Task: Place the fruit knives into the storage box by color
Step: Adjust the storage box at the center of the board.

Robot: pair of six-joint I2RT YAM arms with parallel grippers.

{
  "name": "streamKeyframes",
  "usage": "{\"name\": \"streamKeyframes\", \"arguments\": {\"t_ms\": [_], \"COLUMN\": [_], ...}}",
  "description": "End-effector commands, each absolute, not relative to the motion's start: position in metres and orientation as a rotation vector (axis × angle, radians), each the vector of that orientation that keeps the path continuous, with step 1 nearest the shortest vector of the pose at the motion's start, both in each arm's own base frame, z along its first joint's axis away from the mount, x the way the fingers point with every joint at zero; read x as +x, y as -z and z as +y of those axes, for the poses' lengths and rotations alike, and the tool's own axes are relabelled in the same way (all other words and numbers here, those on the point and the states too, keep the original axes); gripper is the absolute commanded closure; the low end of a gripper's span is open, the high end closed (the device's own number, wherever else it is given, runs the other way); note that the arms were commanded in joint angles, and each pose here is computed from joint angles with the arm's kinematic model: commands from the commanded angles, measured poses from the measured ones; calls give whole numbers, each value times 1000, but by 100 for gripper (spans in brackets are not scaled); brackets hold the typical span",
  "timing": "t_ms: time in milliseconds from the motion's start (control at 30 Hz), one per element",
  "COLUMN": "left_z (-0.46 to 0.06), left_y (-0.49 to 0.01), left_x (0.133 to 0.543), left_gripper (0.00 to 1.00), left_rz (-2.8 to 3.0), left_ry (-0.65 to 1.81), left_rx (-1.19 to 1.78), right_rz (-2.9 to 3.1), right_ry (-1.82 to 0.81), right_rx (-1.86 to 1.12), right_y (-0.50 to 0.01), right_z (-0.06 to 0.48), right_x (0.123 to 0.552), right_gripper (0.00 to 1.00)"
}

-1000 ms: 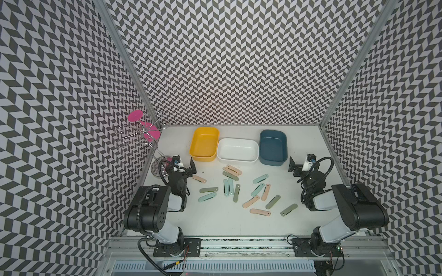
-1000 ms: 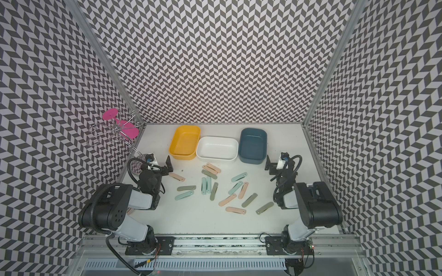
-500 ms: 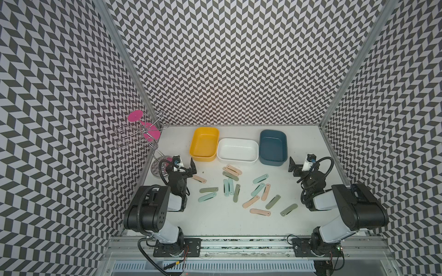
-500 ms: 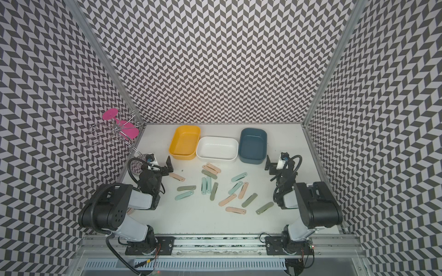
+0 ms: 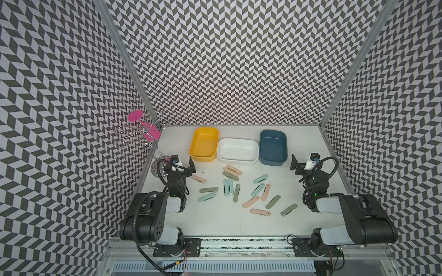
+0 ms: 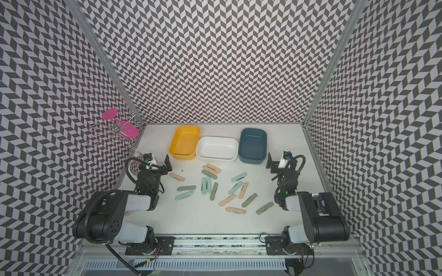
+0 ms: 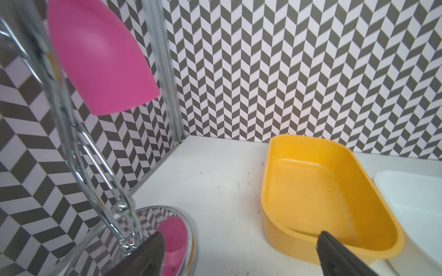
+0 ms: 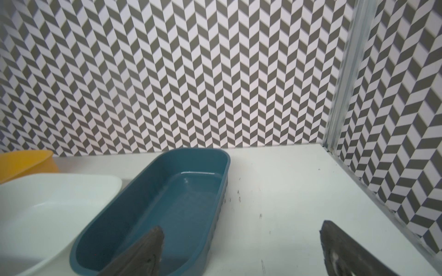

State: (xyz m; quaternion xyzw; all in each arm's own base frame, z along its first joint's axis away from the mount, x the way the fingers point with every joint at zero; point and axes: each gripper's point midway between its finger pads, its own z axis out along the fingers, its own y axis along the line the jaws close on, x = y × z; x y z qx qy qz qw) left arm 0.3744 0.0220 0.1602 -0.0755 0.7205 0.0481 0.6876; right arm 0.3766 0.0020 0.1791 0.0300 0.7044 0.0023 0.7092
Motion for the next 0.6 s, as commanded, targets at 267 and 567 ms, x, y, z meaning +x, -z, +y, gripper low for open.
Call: {"name": "streamKeyframes", "arguments": {"t_ms": [267, 567], "left_z": [50, 43], "left_y": [-194, -216], "left_x": [363, 372], "left_gripper": [0, 0], "left_rz": [1612, 1678], "left_ry": [-78, 40], "left_rx": [-428, -529], "right_rz": [1622, 1565], "right_ry": [-132, -271], "right_rx": [236, 416], "right_y": [-227, -264], "right_z": [-2, -8], "right_x": [386, 370], "right_gripper": [0, 0]}}
